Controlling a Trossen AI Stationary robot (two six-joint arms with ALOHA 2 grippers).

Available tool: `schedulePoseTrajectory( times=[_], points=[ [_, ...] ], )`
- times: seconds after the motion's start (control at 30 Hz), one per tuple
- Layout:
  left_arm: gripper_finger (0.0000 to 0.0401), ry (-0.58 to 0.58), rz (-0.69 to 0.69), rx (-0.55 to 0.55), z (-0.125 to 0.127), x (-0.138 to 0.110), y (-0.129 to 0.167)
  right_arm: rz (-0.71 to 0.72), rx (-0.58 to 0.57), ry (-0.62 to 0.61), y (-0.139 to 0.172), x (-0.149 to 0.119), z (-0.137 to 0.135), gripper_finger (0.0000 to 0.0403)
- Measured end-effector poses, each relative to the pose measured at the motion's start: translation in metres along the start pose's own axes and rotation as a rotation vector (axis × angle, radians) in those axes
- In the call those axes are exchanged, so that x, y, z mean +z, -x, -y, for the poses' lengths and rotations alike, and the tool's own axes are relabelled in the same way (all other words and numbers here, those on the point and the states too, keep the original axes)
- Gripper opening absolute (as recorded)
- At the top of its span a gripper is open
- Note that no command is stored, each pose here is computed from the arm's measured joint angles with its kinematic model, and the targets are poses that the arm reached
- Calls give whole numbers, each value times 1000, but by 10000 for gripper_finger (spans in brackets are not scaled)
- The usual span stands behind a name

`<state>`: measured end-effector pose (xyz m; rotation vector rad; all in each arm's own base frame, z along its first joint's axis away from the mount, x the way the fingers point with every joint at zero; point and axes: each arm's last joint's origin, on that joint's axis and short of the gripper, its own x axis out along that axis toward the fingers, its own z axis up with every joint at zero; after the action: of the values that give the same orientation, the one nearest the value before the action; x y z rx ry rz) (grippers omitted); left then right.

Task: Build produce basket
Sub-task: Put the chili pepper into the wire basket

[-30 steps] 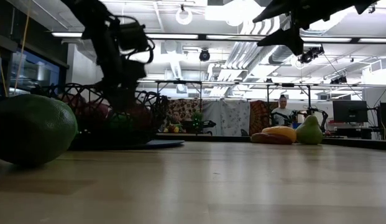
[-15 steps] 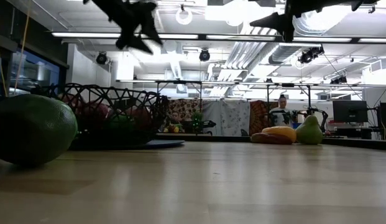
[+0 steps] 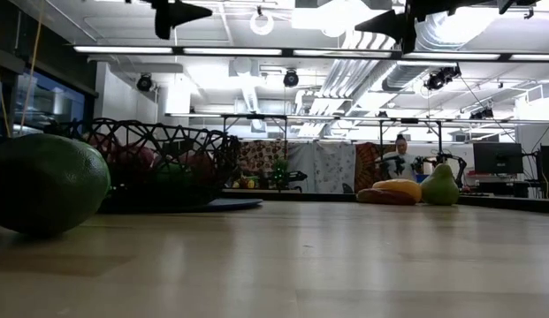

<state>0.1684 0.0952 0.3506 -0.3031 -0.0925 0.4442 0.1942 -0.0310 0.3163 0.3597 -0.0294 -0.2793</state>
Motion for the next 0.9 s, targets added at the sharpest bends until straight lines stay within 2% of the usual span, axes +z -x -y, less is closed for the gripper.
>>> schedulePoseTrajectory(
  times=[0.13, 0.3, 0.47, 0.9],
  points=[
    [266, -2, 64, -125, 2, -26, 14, 0, 0, 30, 0, 0, 0, 277],
    [266, -33, 47, -145, 4, -48, 21, -1, 0, 31, 0, 0, 0, 277],
    [266, -80, 47, -140, 7, -51, 21, -1, 0, 27, 0, 0, 0, 277],
    [266, -56, 48, -136, 7, -50, 21, -1, 0, 23, 0, 0, 0, 277]
  ],
)
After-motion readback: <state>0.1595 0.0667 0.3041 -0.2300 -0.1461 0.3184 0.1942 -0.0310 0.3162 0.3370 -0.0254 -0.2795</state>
